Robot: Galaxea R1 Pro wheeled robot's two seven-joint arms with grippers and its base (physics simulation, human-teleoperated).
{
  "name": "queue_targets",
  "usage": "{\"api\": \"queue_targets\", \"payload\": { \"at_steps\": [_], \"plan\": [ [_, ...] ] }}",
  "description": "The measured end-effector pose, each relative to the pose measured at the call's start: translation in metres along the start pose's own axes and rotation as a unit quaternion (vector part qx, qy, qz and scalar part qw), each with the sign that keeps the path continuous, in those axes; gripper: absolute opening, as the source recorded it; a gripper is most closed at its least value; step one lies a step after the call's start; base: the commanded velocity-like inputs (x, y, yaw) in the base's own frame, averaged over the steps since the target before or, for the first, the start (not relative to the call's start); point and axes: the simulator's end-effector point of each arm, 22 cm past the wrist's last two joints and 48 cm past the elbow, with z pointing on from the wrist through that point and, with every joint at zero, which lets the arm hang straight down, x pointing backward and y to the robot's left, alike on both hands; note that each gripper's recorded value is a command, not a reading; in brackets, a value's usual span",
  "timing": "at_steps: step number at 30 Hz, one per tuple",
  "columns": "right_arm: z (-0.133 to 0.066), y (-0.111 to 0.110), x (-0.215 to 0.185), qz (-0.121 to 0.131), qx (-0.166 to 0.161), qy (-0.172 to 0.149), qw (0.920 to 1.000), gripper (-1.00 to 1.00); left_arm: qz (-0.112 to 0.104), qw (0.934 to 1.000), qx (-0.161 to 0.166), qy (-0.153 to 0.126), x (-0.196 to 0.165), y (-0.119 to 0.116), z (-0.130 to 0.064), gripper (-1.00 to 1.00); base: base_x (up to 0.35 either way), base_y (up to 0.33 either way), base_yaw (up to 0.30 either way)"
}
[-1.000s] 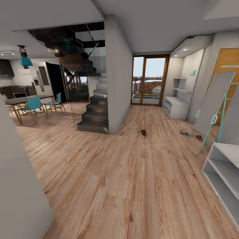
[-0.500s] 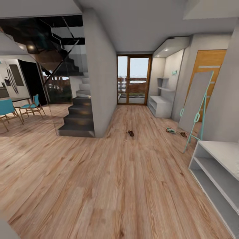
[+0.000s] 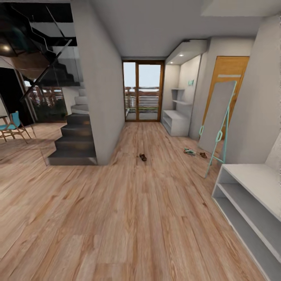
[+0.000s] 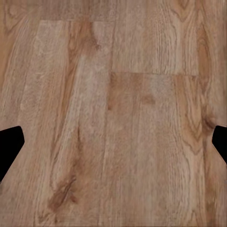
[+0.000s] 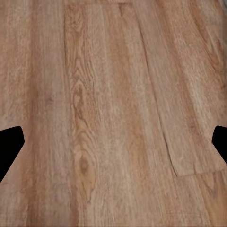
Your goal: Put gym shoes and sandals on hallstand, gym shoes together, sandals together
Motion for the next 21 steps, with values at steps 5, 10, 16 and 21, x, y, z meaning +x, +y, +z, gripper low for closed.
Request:
{"api": "queue_targets", "payload": {
  "at_steps": [5,10,16,21],
  "plan": [
    [0.000,0.000,0.003,-0.001,0.000,0.004,1.0000,1.00,0.000,1.0000,0.000,0.003,0.003,0.000,0.000,1.00,0.338,0.000,-0.147],
    [0.000,0.001,0.006,-0.002,-0.001,0.007,1.0000,1.00,0.001,1.0000,-0.001,0.007,0.006,0.000,0.000,1.00,0.339,0.000,-0.116],
    [0.000,0.001,0.010,-0.003,-0.002,0.012,0.9999,1.00,0.001,0.9999,-0.001,0.012,0.010,0.000,0.001,1.00,0.338,0.000,-0.105],
    [0.000,0.001,0.013,-0.004,-0.002,0.016,0.9999,1.00,0.001,0.9999,-0.001,0.016,0.013,0.001,0.001,1.00,0.338,0.000,-0.099]
  ]
}}
